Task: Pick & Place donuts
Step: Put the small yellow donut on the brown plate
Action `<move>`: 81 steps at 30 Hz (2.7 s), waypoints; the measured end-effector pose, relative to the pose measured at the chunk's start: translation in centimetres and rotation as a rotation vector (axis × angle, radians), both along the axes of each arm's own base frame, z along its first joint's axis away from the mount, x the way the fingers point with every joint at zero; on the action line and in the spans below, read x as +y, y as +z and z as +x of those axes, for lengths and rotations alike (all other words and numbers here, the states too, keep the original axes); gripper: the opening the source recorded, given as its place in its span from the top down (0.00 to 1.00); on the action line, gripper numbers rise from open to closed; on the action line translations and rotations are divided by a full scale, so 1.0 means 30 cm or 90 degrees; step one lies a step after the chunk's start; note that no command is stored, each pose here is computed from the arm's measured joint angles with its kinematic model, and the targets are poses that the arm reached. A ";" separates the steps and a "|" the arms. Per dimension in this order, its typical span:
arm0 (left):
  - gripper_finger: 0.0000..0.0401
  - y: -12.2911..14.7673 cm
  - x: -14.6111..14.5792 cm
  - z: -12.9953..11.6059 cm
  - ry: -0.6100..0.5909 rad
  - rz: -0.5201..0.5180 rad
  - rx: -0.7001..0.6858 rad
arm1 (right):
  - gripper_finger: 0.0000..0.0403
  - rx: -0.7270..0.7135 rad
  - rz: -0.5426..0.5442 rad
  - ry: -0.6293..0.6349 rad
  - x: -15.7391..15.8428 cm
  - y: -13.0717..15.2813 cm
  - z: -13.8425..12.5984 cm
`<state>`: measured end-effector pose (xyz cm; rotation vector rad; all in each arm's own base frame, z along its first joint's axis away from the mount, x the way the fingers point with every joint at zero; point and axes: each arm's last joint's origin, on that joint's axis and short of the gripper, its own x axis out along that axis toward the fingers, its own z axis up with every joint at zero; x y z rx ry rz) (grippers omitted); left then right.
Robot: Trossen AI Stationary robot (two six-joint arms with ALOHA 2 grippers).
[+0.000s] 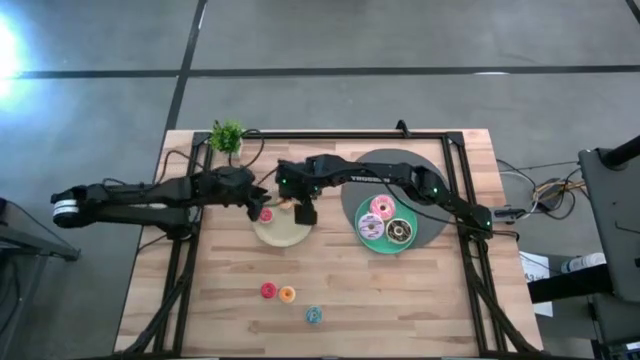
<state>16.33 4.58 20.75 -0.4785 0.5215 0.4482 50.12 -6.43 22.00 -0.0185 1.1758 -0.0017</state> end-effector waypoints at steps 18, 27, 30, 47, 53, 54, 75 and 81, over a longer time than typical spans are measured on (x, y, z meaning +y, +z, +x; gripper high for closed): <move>0.71 0.094 -0.051 -0.114 0.059 0.010 -0.052 | 0.54 -0.106 -0.111 0.116 0.048 -0.186 0.043; 0.71 0.119 -0.052 -0.128 0.071 0.020 -0.079 | 0.61 -0.159 -0.146 0.089 0.015 -0.199 0.059; 0.71 0.111 -0.050 -0.126 0.074 0.022 -0.071 | 0.62 -0.164 -0.148 0.094 0.007 -0.210 0.060; 0.71 0.104 -0.048 -0.121 0.080 0.032 -0.059 | 0.70 -0.147 -0.127 0.069 -0.021 -0.288 0.043; 0.71 0.102 -0.048 -0.122 0.080 0.034 -0.052 | 0.80 -0.142 -0.123 0.067 -0.023 -0.285 0.059; 0.71 0.101 -0.047 -0.123 0.082 0.035 -0.049 | 0.83 -0.146 -0.119 0.063 -0.023 -0.281 0.064; 0.71 0.098 -0.065 -0.117 -0.049 0.017 -0.048 | 0.98 -0.132 0.758 -0.144 -0.262 -0.132 0.046; 0.71 0.122 -0.073 -0.087 -0.180 0.077 -0.093 | 0.98 -0.131 0.841 -0.113 -0.292 -0.097 0.051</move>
